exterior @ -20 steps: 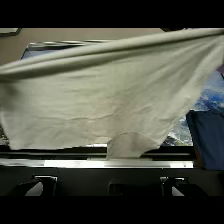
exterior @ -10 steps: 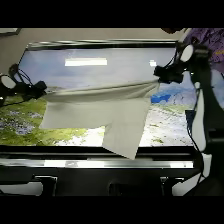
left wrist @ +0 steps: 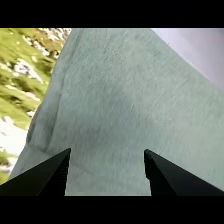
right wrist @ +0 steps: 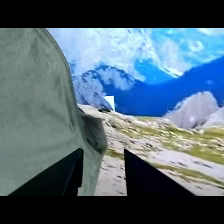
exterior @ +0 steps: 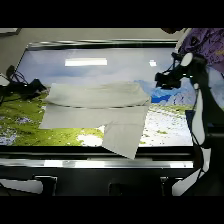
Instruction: Fold the clothes and pants, and hang the long-sleeved shirts on hangers.
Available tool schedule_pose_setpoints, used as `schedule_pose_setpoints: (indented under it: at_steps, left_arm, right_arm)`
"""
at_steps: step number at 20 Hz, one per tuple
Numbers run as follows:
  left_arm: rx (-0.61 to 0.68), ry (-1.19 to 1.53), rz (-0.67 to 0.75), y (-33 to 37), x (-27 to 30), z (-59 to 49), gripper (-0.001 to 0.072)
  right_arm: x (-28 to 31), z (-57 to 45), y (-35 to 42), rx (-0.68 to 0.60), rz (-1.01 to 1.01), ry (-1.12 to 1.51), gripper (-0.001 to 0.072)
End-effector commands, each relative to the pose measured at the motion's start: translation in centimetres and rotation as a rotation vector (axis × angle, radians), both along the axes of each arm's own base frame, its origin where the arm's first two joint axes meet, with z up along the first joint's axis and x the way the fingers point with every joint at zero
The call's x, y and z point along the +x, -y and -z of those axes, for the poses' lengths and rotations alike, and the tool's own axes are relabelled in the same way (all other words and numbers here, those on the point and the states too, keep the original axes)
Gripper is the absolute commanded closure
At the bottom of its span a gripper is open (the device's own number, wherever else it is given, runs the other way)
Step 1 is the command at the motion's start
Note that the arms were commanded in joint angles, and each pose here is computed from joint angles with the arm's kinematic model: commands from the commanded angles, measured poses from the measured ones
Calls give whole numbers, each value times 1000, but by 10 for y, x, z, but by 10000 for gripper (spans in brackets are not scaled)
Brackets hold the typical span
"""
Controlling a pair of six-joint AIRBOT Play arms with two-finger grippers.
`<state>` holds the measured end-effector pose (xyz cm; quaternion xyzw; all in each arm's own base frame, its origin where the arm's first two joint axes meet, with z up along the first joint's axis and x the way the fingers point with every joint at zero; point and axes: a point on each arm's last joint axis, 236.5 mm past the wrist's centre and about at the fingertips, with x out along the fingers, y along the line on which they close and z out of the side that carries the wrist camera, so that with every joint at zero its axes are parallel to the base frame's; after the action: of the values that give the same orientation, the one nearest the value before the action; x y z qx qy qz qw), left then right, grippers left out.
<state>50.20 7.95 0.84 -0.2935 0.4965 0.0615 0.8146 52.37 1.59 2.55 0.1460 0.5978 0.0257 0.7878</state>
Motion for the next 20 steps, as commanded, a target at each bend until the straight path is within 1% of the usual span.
schedule_pose_setpoints:
  at_steps: [1,2,4,5,6,7,10,12,14,15,16,20]
  left_arm:
    - [-18,-63,97,-21,-60,-36,171]
    - [-56,-51,31,-32,-75,-41,171]
    - [-81,-49,-59,-49,-106,-36,172]
    - [-92,-64,-93,-54,-120,-29,172]
    - [-103,-80,-123,-57,-132,-20,172]
    - [-114,-97,-140,-58,-140,-12,172]
    - [-141,-137,-149,-55,-150,4,173]
    - [-143,-141,-145,-52,-151,6,173]
    - [-143,-141,-141,-50,-150,6,172]
    - [-143,-141,-141,-51,-150,6,172]
    - [-143,-141,-142,-51,-150,6,173]
    - [-148,-149,-137,-49,-152,7,172]
  right_arm:
    - [-37,-43,46,65,-57,24,393]
    - [-52,-44,54,133,-40,22,388]
    - [-85,-30,47,309,-20,-10,385]
    - [-104,-15,39,370,-13,-41,354]
    - [-123,3,26,420,-14,-77,283]
    - [-139,21,14,460,-12,-110,253]
    - [-177,66,-30,575,-16,-183,255]
    - [-197,93,-53,576,-33,-230,256]
    - [-206,111,-71,546,-60,-243,258]
    - [-205,115,-77,526,-71,-233,269]
    - [-200,118,-83,505,-80,-215,307]
    - [-183,127,-94,442,-62,-156,333]
